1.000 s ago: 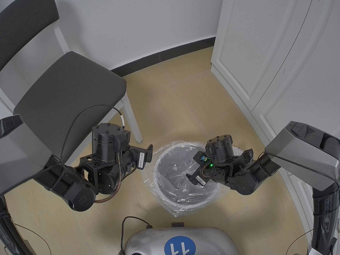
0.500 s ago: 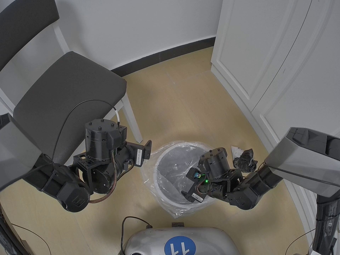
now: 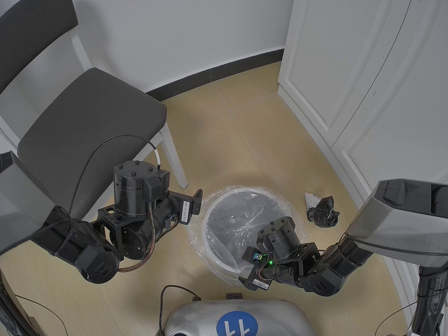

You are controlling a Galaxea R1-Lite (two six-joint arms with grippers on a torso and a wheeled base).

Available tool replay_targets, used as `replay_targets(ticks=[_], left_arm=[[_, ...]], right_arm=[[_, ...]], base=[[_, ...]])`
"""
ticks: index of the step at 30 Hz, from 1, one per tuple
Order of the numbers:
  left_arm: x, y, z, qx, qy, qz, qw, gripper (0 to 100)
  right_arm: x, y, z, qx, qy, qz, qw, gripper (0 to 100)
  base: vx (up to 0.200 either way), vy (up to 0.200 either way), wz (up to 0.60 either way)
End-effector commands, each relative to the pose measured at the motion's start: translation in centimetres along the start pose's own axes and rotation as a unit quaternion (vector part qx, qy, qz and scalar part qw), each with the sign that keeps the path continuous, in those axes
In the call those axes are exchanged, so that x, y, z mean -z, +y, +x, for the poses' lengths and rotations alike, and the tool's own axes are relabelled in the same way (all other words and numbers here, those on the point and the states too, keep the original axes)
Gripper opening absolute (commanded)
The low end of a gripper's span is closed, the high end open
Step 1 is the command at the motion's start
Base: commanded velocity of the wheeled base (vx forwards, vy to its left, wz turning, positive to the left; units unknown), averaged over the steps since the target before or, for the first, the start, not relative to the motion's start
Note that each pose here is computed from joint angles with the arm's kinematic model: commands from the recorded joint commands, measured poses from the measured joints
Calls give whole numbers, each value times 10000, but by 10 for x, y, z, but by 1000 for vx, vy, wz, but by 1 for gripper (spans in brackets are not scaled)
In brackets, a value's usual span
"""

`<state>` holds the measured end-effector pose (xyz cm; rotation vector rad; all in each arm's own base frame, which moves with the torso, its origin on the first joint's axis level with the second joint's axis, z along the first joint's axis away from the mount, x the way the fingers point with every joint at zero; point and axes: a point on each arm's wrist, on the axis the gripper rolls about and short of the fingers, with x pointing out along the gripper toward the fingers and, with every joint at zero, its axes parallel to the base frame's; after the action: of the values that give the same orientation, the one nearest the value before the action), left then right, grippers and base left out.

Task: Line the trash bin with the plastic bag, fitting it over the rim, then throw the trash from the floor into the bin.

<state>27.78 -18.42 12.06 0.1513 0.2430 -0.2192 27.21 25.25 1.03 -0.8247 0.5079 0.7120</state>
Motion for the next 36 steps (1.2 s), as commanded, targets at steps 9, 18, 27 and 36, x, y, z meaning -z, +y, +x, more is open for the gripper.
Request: replay_targets(ticks=[9, 18, 27, 36], left_arm=[[1, 0, 0, 4, 16, 7, 10000, 100], [1, 0, 0, 4, 16, 14, 10000, 100], [1, 0, 0, -3, 9, 11, 10000, 100], [0, 0, 0, -4, -5, 13, 10000, 100]], right_arm=[[-5, -1, -11, -35, -138, 257, 9996, 100], [-21, -30, -29, 330, -526, 457, 9970, 100], [4, -62, 4, 627, -86, 91, 9980, 100], [18, -69, 12, 640, 148, -468, 9967, 100]], base=[[0, 0, 0], [0, 0, 0], [0, 0, 0], [0, 0, 0]])
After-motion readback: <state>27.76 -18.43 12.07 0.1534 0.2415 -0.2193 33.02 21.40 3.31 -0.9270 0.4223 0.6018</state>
